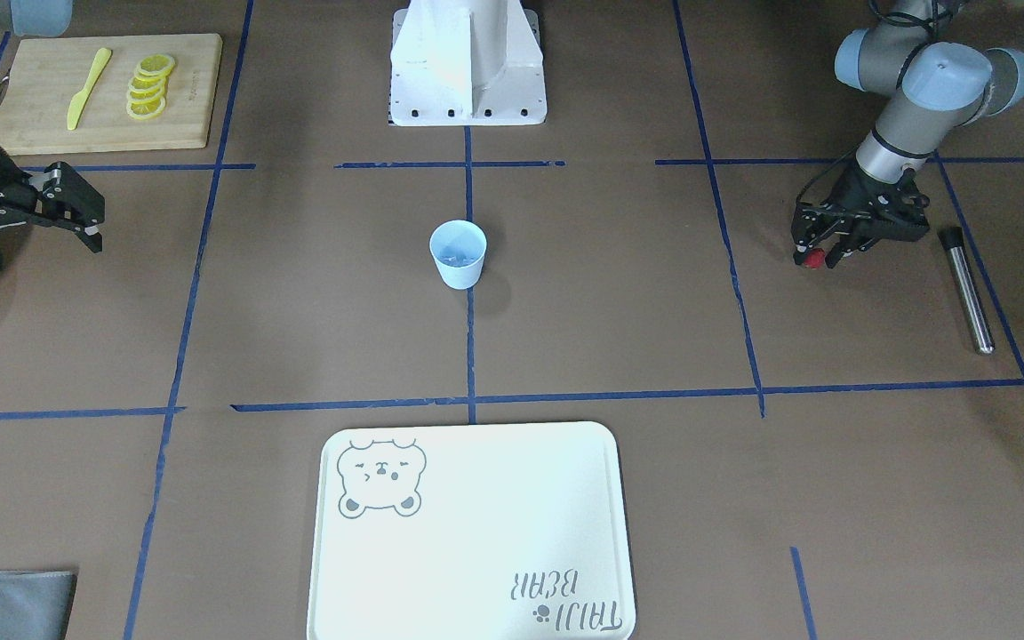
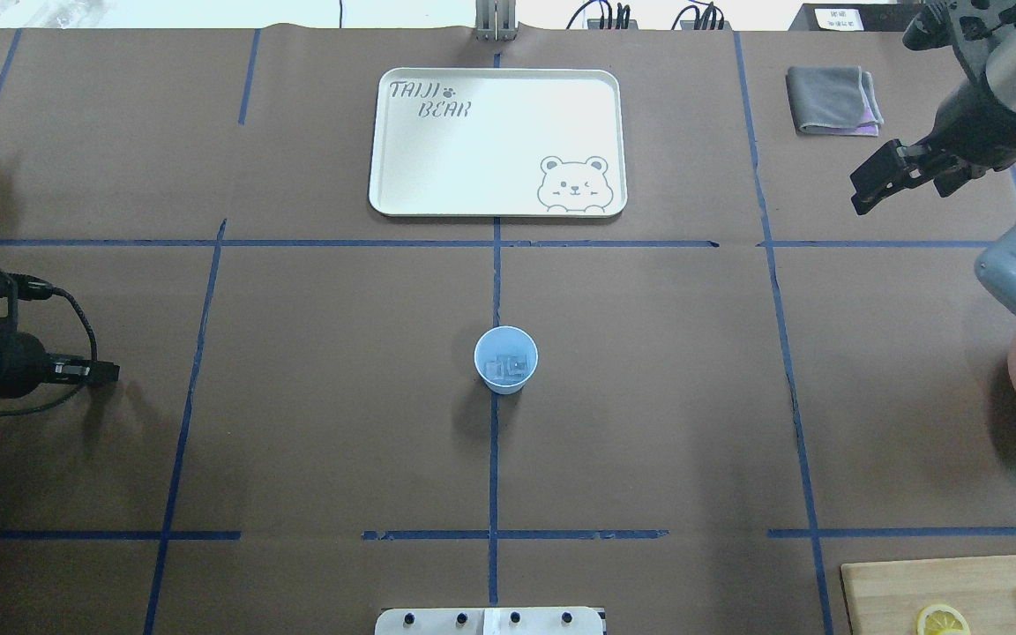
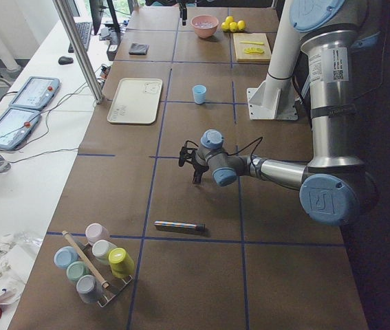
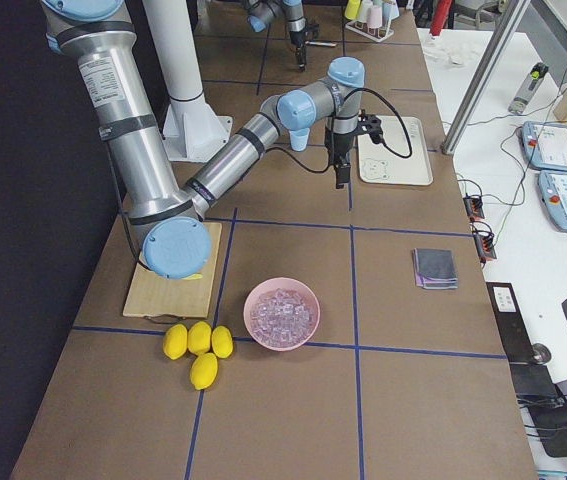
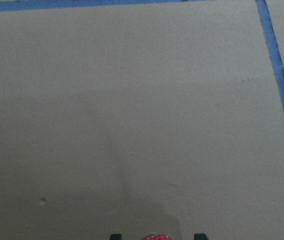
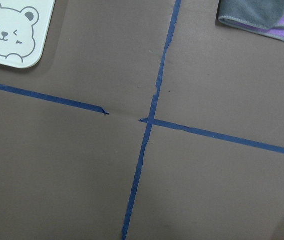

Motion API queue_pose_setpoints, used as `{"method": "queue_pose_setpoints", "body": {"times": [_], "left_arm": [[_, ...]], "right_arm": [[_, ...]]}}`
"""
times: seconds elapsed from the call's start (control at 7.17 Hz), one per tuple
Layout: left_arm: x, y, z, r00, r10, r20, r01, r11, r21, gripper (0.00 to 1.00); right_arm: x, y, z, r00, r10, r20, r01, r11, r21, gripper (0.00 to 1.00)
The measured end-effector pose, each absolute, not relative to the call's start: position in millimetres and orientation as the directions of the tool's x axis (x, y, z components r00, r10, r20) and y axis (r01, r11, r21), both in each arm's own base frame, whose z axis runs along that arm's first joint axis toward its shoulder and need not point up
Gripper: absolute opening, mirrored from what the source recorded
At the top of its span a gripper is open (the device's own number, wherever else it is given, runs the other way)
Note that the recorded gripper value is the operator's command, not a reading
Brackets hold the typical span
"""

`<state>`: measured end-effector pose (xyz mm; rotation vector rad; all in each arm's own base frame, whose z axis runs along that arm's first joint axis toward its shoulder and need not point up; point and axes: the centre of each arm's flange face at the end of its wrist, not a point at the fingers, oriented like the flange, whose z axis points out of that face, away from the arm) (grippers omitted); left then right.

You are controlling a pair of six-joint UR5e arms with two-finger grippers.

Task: Mash ice and strawberries in cup
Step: 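Lower the left gripper onto the red strawberry and grasp it, then carry the strawberry with the left gripper over the light-blue cup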

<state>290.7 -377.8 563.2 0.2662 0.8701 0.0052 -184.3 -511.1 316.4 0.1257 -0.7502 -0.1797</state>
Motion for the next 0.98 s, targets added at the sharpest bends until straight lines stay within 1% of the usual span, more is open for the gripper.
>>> {"method": "queue_pose_setpoints", "body": {"times": [0.14,0.28,0.42,0.7,0.84,0.98], "left_arm": [[291.3,-377.3,563.5,0.647,0.113,-0.754,0.102,0.967,0.233,0.54],[291.5,-377.2,563.6,0.647,0.114,-0.754,0.101,0.967,0.233,0.49],[291.7,-377.0,563.4,0.647,0.114,-0.754,0.101,0.967,0.233,0.41],[291.6,-377.1,562.9,0.646,0.114,-0.755,0.101,0.967,0.233,0.18],[291.4,-377.2,562.0,0.645,0.115,-0.755,0.102,0.967,0.234,0.08],[291.2,-376.7,560.1,0.639,0.118,-0.76,0.096,0.968,0.231,0.04]], "right_arm": [[-183.6,-511.1,316.3,0.716,-0.206,0.668,0.117,0.977,0.176,0.99],[-183.1,-511.3,316.2,0.715,-0.205,0.668,0.116,0.978,0.176,0.99],[-182.4,-511.5,316.2,0.715,-0.204,0.669,0.115,0.978,0.176,0.99],[-180.9,-512.0,315.9,0.714,-0.202,0.67,0.112,0.978,0.175,0.99],[-180.0,-512.4,316.1,0.713,-0.2,0.672,0.111,0.978,0.174,0.99],[-179.2,-512.8,316.3,0.713,-0.199,0.672,0.11,0.979,0.174,0.99]]}}
